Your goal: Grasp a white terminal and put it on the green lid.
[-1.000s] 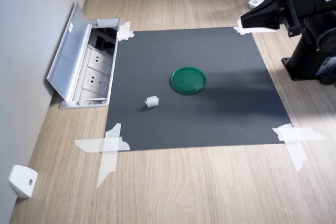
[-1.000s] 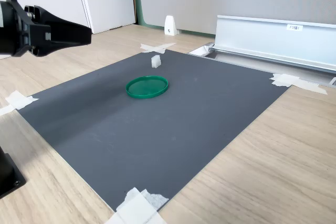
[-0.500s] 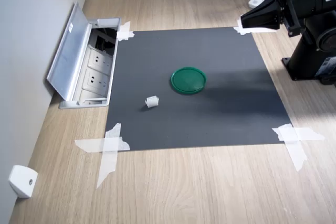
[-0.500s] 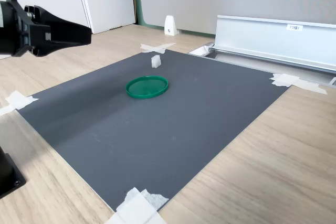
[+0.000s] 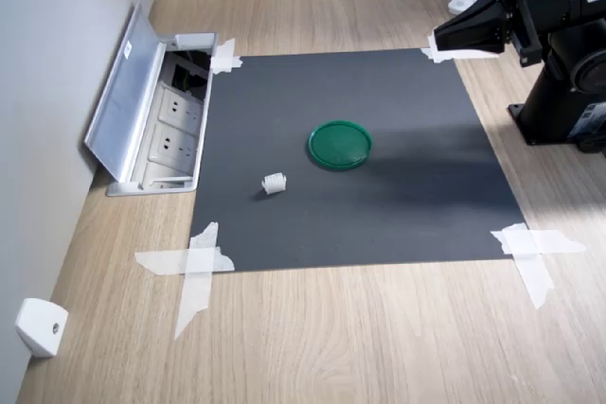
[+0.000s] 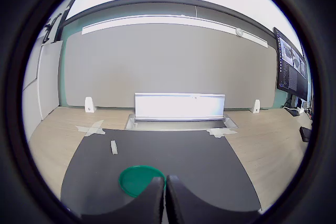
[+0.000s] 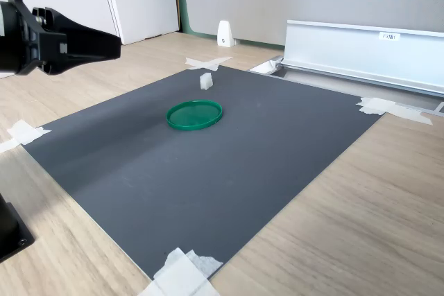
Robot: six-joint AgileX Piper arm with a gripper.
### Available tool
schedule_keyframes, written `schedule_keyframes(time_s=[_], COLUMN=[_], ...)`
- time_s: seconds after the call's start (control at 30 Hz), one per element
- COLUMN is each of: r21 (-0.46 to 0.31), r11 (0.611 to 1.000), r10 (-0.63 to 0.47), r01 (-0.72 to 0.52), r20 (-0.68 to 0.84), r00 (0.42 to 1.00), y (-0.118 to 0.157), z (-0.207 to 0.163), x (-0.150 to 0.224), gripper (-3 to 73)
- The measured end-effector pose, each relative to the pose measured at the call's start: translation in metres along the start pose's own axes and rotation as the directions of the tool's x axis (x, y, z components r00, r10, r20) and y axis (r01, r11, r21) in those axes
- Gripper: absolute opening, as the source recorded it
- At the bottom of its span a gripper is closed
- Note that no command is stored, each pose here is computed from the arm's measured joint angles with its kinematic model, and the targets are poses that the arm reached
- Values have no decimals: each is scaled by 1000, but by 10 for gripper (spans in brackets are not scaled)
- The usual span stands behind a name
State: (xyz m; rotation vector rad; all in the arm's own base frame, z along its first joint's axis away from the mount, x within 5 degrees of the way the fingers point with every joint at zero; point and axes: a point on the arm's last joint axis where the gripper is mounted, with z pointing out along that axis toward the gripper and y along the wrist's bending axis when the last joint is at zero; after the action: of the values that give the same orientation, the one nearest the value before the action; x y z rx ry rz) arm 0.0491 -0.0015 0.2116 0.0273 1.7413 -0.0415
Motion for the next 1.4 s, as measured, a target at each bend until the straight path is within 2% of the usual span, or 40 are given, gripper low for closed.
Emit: schedule_keyframes(time_s=[0.47, 0.77, 0.93, 1.1, 1.23, 1.4], r21=[0, -1, -2, -5, -17, -99], r11=[1000, 1000, 1000, 999, 999, 988], r10=[1, -2, -17, -34, -50, -157], r01=[-1, 2, 16, 34, 48, 122], r20=[-25, -89, -182, -334, -466, -605], r00=[1000, 996, 983, 942, 883, 781], y=[0, -1, -2, -4, -5, -5], z=[2, 18, 32, 59, 92, 148], x=[-10, -64, -98, -120, -129, -135], gripper=[-9, -9, -9, -9, -9, -9])
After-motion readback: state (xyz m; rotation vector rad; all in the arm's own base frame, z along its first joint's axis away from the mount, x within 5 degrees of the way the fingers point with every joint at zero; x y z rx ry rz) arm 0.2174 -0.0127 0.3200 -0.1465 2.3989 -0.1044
